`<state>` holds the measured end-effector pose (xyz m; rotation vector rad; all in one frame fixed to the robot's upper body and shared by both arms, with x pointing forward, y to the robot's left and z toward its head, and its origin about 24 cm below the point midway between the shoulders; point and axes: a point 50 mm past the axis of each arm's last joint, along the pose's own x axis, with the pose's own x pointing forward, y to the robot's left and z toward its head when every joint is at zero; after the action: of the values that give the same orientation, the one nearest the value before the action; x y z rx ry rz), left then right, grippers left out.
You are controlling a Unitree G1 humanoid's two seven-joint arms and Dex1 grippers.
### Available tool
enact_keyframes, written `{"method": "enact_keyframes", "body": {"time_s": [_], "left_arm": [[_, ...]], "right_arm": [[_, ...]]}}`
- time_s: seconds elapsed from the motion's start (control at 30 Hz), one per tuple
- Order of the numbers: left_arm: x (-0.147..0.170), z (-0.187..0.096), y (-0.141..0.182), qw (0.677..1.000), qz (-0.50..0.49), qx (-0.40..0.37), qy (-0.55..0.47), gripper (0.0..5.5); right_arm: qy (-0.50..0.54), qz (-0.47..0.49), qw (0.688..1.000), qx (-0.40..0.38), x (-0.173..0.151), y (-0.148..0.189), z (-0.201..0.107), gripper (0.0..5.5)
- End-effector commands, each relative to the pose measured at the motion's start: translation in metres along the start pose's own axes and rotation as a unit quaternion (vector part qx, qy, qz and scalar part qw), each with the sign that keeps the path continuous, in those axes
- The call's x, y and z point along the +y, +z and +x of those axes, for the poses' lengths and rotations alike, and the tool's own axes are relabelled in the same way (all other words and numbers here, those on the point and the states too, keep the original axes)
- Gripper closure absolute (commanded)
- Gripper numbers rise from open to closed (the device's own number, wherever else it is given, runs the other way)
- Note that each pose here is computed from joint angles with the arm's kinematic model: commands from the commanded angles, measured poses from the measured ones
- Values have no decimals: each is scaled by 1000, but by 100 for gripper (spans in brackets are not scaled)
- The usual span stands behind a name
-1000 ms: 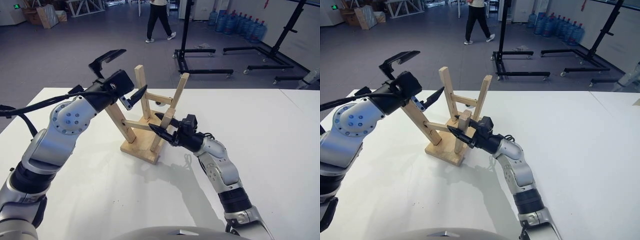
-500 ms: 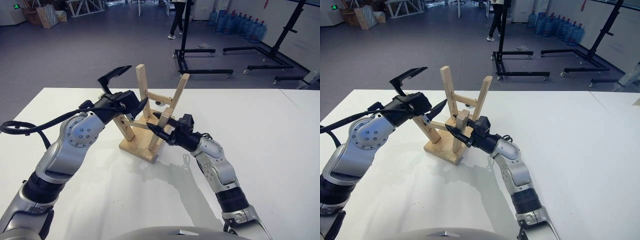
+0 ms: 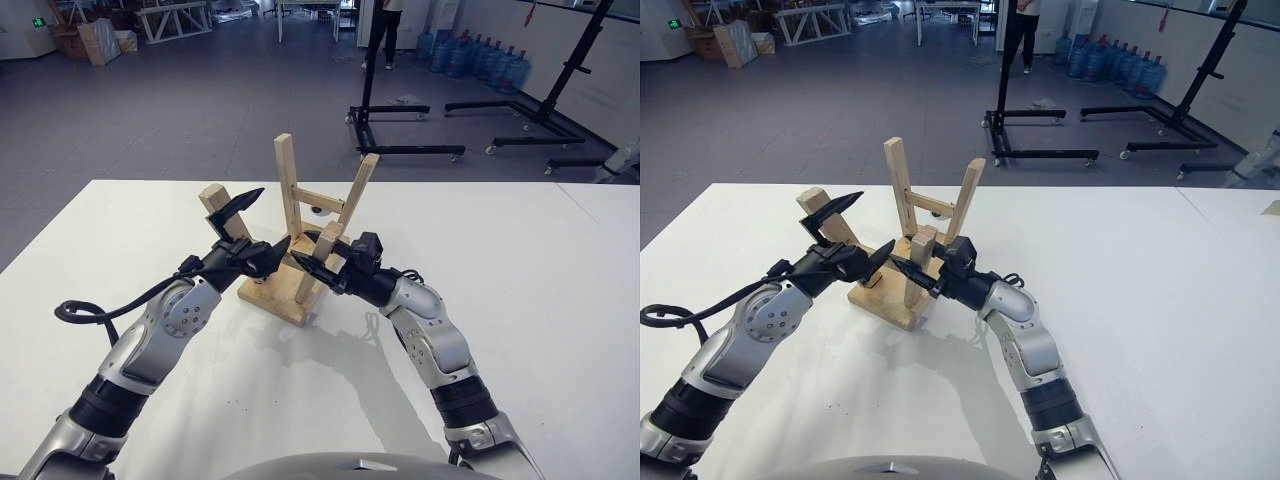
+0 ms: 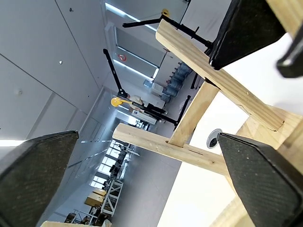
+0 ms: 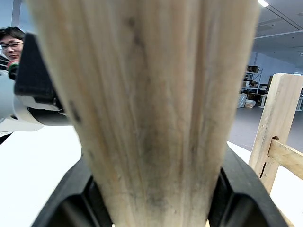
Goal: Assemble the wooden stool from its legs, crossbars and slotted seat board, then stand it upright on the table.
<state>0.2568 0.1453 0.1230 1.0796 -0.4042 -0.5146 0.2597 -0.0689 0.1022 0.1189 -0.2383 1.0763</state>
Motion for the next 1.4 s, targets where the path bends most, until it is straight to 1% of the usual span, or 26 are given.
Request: {"method": "enact_keyframes", "body": {"time_s": [0.03, 0.17, 0.23, 0.37, 0.43, 0.53, 0.6, 0.67, 0.7, 0.73, 0.8, 0.87, 0.93, 1.03, 1.1, 1.17, 1.2, 1.27, 1.3, 1.33, 1.37, 1.4], "left_arm": [[-31, -5, -15, 995, -17, 47, -83, 10], [15, 14, 2, 1000, -8, 12, -12, 10], [31, 21, 9, 1000, -11, 2, 13, 10], [50, 25, 13, 999, -6, 0, 36, 10], [50, 22, 8, 999, 7, 10, 33, 10], [28, 11, -6, 999, 29, 30, -7, 10], [-7, -2, -23, 996, 33, 54, -58, 10], [-52, -14, -39, 989, 31, 77, -120, 10], [-66, -16, -42, 987, 32, 79, -138, 10], [-74, -16, -43, 986, 28, 77, -144, 10], [-69, -8, -39, 990, 24, 64, -122, 10], [-50, 2, -32, 995, 25, 49, -85, 10], [-21, 14, -19, 999, 18, 20, -35, 10], [41, 28, 19, 994, -47, -64, 68, 10], [89, 30, 44, 981, -83, -118, 130, 10], [128, 29, 60, 967, -107, -146, 181, 10], [151, 27, 60, 960, -118, -144, 211, 10], [188, 21, 54, 944, -154, -130, 260, 10], [211, 15, 43, 934, -183, -112, 286, 10], [227, 8, 28, 926, -210, -87, 302, 10], [235, 0, 5, 921, -227, -49, 312, 10], [237, -9, -17, 918, -241, -11, 313, 10]], "right_arm": [[-4, 11, 1000, 19, 0, -7, 2, 345], [-5, 14, 999, 28, 0, -13, 2, 345], [-3, 15, 999, 31, 3, -16, 2, 345], [-3, 17, 999, 29, 4, -16, 1, 345], [-4, 18, 999, 30, 3, -15, 1, 345], [-2, 18, 999, 34, 4, -14, 1, 345], [3, 19, 999, 33, 5, -12, 3, 345], [9, 22, 999, 38, 6, -13, 4, 345], [11, 23, 999, 42, 7, -13, 5, 345], [12, 23, 999, 45, 7, -14, 5, 345], [11, 26, 998, 48, 6, -15, 4, 345], [7, 28, 998, 49, 5, -16, 3, 345], [2, 29, 998, 48, 4, -16, 2, 345], [-4, 28, 999, 46, 2, -15, -1, 345], [-9, 28, 999, 44, 1, -15, -4, 345], [-13, 26, 999, 44, -1, -14, -6, 345], [-15, 26, 999, 43, -2, -13, -9, 345], [-15, 26, 999, 41, -4, -11, -13, 345], [-13, 27, 999, 40, -5, -8, -17, 345], [-9, 28, 999, 39, -6, -6, -20, 345], [-5, 31, 999, 36, -7, -2, -25, 345], [1, 33, 999, 36, -8, 1, -28, 345]]}}
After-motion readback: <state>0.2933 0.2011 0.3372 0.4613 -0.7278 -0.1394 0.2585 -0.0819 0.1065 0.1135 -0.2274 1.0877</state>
